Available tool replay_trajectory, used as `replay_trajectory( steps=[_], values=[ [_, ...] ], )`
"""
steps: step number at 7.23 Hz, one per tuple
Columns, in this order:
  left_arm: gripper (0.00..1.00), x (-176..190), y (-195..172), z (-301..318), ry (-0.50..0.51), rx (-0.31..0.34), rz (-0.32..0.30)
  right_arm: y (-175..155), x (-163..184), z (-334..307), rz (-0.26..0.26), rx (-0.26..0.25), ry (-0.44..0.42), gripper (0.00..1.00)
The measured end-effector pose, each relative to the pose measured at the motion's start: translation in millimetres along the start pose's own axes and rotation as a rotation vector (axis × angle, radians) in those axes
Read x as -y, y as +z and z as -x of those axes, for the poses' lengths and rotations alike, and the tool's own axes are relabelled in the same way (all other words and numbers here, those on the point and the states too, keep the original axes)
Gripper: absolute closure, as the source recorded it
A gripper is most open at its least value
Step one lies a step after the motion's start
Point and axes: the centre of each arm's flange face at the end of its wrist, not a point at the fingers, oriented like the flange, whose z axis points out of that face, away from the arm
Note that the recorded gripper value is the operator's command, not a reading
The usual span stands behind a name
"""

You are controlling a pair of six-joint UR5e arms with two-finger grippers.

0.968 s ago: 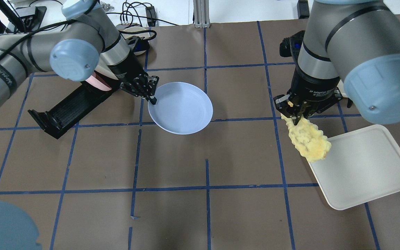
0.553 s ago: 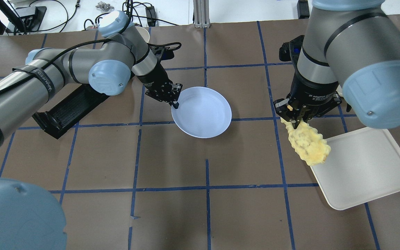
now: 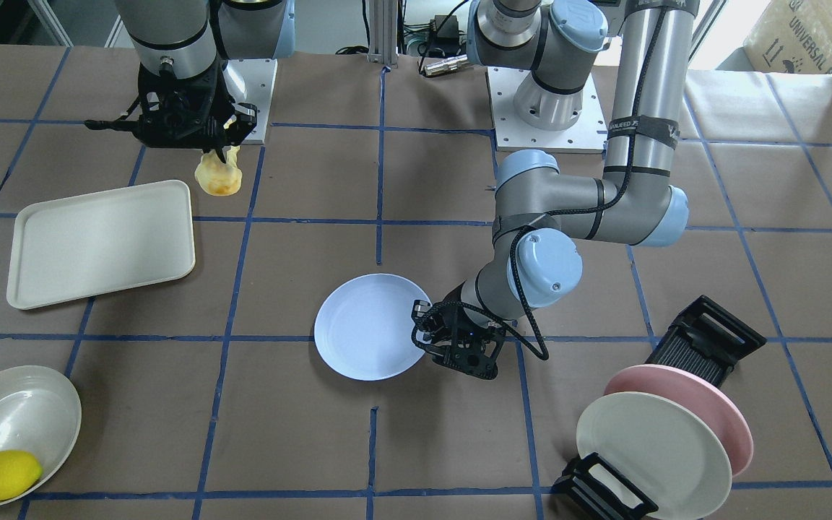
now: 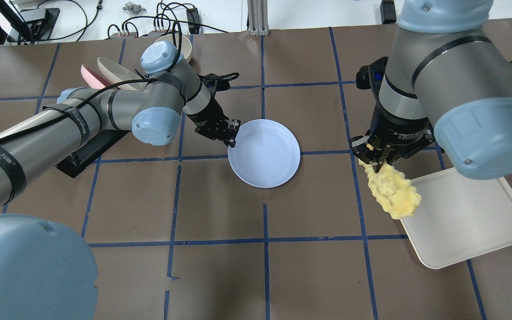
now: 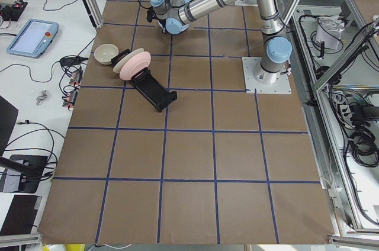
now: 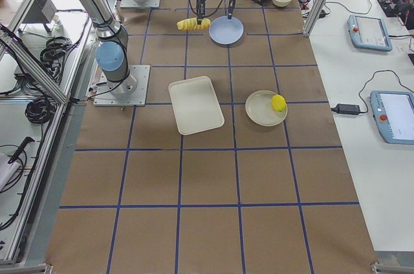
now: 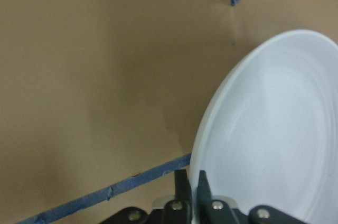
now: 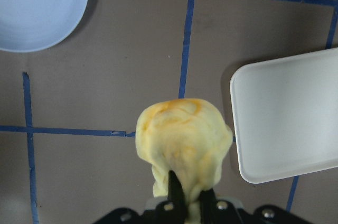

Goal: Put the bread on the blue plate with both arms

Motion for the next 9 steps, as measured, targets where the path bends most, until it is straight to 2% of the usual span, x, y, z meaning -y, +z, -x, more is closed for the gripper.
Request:
replay_trajectory(
  steps=[1,3,5,7,8,9],
  values=[
    [0.00,0,-12,-2,-0.031,0.004,-0.023,19,22,5,-0.022,0.005,-0.001,0.79],
    [0.00,-7,-64,10,-0.074,0.045,-0.066,54,60,28,-0.058,0.022,-0.030,0.79],
    [0.00,-29,-137,36,-0.111,0.118,-0.043,76,89,69,-0.081,0.087,-0.062,0.79],
    [0.00,-50,-194,41,-0.113,0.224,0.017,92,135,109,-0.116,0.085,-0.107,0.76],
    [0.00,-58,-223,36,-0.101,0.256,0.046,108,154,137,-0.115,0.082,-0.128,0.67],
    [0.00,-66,-249,28,-0.084,0.284,0.062,132,173,162,-0.114,0.080,-0.134,0.15]
  ],
)
